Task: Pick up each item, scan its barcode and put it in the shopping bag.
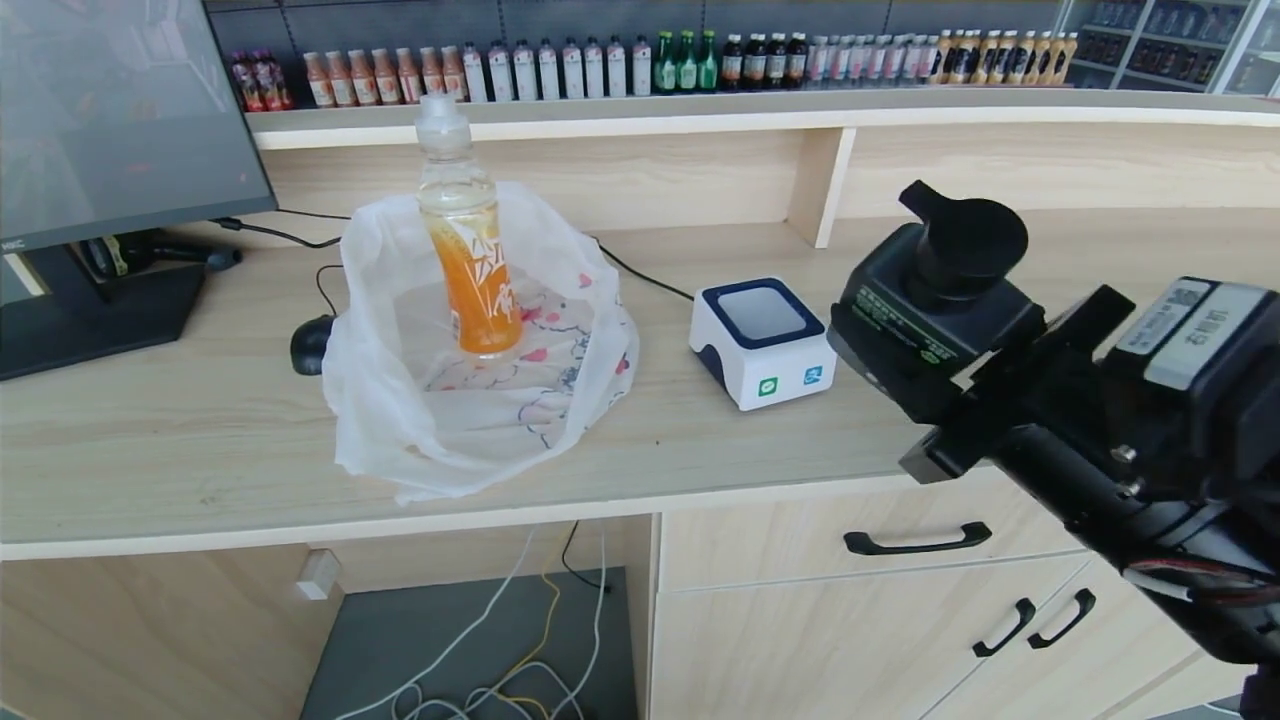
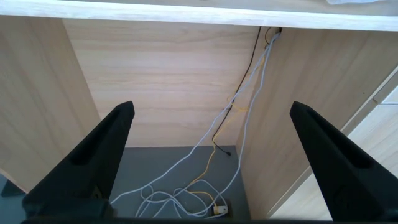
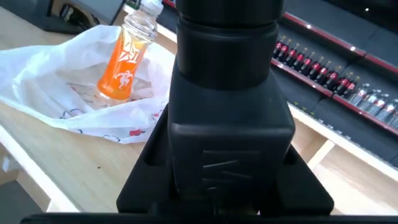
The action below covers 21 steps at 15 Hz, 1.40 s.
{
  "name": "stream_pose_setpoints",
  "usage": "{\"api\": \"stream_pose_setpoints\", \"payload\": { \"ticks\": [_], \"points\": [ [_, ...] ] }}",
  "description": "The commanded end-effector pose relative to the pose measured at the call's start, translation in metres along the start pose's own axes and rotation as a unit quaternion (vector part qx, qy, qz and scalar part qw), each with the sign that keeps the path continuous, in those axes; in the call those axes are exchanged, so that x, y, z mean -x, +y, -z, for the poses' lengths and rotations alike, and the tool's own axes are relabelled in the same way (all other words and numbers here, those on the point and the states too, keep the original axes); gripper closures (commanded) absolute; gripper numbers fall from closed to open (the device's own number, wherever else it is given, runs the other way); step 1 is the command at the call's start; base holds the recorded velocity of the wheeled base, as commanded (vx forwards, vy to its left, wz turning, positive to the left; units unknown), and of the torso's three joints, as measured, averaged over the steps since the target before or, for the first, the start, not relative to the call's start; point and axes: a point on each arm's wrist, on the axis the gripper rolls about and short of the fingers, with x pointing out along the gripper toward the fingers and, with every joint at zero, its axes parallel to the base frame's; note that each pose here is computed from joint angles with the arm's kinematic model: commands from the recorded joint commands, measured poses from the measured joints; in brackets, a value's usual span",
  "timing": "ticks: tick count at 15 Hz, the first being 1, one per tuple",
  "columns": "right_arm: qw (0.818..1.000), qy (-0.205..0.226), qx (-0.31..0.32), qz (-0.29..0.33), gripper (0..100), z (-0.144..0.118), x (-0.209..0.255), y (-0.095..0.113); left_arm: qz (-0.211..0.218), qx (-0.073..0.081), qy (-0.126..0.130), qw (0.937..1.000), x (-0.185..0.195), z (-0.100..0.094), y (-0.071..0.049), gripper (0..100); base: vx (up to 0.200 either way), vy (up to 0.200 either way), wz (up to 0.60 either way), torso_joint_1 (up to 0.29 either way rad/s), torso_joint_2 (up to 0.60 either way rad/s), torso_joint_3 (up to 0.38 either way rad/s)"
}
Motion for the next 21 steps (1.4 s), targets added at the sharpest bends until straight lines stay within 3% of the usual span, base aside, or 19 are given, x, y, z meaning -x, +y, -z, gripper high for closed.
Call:
{"api": "stream_pose_setpoints", "payload": {
  "ticks": [1,4,9,11,15,21],
  "points": [
    [0.998,-0.016,0.067,-0.015,100,0.031,-0.046,0.009,0.000,0.000,0.000,1.0000,0.000,0.000,0.000,0,0.000,0.000,0.00,0.000,0.00,0.000],
    [0.990,-0.064,0.124,-0.019,100,0.045,-0.071,-0.006,0.000,0.000,-0.001,1.0000,0.000,0.000,0.000,0,0.000,0.000,0.00,0.000,0.00,0.000],
    [0.972,-0.126,0.182,-0.079,100,0.079,-0.083,-0.031,0.000,0.000,0.000,1.0000,0.000,0.000,0.000,0,0.000,0.000,0.00,0.000,0.00,0.000],
    [0.963,-0.155,0.198,-0.096,100,0.086,-0.093,-0.031,0.000,0.000,0.000,1.0000,0.000,0.000,0.000,0,0.000,0.000,0.00,0.000,0.00,0.000],
    [0.953,-0.157,0.226,-0.124,100,0.114,-0.092,-0.035,0.000,0.000,0.000,1.0000,0.000,0.000,0.000,0,0.000,0.000,0.00,0.000,0.00,0.000],
    [0.948,-0.168,0.232,-0.141,100,0.122,-0.094,-0.029,0.000,0.000,0.000,1.0000,0.000,0.000,0.000,0,0.000,0.000,0.00,0.000,0.00,0.000]
  ]
}}
